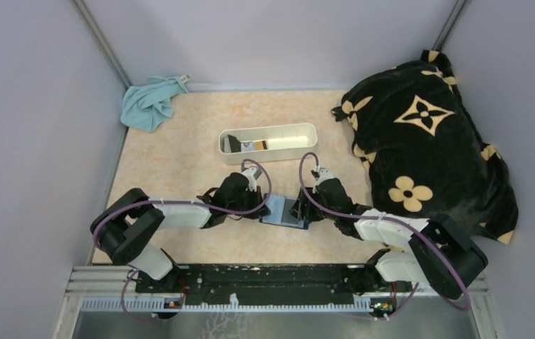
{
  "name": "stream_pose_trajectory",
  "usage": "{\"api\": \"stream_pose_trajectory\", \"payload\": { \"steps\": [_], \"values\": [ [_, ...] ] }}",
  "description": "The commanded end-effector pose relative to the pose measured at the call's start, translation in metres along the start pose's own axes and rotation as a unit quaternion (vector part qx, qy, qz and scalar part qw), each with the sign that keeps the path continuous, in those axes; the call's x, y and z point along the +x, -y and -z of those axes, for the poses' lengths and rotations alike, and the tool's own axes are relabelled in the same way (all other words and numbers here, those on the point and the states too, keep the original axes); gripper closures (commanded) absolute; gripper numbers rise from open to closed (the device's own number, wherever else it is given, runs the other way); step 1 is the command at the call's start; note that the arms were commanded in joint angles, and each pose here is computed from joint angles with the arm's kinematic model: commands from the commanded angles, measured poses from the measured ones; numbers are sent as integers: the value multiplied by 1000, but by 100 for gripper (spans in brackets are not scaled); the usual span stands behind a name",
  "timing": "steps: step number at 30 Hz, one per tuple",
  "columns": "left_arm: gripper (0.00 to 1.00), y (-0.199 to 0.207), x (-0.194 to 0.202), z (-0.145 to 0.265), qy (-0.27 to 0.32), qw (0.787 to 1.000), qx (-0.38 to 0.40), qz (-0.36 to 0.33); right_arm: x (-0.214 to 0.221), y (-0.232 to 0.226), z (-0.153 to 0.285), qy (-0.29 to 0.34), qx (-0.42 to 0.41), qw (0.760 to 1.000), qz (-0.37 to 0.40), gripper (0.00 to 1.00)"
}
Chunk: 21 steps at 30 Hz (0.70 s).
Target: Take the credit cards out of the card holder
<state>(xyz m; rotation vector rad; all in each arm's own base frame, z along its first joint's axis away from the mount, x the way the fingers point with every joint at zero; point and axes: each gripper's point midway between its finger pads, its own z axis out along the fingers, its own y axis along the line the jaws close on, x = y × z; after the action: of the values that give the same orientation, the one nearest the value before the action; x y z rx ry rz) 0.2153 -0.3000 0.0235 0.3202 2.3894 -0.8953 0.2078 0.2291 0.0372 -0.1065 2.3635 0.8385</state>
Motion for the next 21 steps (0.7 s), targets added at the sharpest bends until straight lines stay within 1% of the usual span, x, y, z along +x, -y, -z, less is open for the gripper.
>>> {"api": "stream_pose_trajectory", "payload": {
  "steps": [1, 10, 21],
  "values": [
    [100, -24, 34, 2, -56, 997, -44, 3, -1, -15, -4, -5, -38, 999, -13, 46],
    [100, -26, 36, 1, -59, 997, -48, 1, -18, -42, 1, 17, -93, 995, -27, 47],
    [100, -25, 37, -1, -61, 997, -45, 2, -31, -55, 11, 22, -102, 994, -15, 48]
  ]
}}
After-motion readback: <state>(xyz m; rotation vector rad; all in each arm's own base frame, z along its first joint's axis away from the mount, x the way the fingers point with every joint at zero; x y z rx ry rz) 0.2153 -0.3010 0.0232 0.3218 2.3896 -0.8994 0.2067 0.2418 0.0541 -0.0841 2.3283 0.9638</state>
